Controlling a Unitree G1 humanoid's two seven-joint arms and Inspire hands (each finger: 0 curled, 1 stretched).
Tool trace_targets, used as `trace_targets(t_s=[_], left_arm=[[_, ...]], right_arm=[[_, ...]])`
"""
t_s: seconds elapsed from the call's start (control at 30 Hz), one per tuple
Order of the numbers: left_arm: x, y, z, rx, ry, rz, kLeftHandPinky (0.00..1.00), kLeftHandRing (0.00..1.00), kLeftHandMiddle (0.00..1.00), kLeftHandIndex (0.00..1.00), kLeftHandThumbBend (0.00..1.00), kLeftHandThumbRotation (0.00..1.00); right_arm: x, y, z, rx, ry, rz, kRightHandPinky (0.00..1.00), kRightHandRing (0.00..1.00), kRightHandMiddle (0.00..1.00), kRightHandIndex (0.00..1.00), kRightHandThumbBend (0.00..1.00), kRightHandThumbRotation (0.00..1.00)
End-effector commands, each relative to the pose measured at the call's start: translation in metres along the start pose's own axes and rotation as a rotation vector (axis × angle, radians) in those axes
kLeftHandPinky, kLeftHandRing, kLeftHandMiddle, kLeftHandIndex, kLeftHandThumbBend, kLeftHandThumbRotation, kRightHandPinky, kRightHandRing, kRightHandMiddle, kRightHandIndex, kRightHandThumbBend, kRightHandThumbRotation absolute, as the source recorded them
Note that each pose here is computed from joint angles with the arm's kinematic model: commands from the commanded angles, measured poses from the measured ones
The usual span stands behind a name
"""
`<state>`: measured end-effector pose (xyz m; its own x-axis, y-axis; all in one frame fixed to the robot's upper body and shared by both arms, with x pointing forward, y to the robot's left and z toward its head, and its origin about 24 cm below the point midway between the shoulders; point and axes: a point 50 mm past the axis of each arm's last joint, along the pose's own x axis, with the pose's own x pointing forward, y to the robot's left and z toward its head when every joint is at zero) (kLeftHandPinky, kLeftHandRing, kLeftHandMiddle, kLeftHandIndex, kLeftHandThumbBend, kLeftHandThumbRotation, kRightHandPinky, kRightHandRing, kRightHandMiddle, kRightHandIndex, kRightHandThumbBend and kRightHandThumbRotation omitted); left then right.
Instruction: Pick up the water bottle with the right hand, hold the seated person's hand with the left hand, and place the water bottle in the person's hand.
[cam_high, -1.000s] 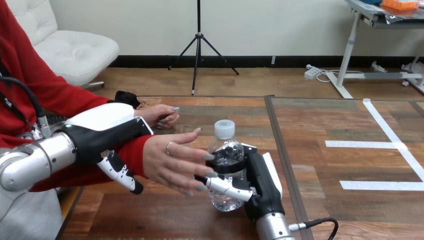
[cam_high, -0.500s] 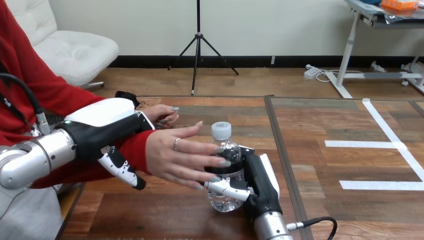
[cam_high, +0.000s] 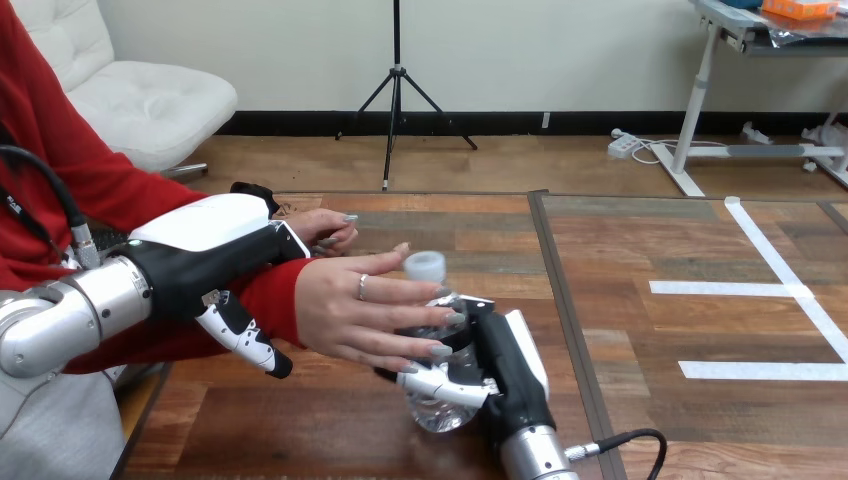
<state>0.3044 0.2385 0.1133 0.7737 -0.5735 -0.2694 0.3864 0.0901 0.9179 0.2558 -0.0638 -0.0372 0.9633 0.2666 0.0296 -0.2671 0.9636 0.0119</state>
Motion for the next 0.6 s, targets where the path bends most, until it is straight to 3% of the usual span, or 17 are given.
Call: trace_targets(t_s=[0.0,0.57], left_arm=[[-0.003,0.075,0.041,0.150,-0.197,0.286,0.17,0.23,0.30,0.32,0.81,0.00],[-0.001,0.073,0.042,0.159,-0.194,0.284,0.17,0.23,0.30,0.32,0.81,0.00]], right_arm=[[0.035,0.097,0.065,0.223,-0.225,0.137,0.18,0.23,0.28,0.30,0.77,0.00],[0.026,0.115,0.074,0.195,-0.301,0.192,0.20,0.24,0.30,0.31,0.79,0.00]])
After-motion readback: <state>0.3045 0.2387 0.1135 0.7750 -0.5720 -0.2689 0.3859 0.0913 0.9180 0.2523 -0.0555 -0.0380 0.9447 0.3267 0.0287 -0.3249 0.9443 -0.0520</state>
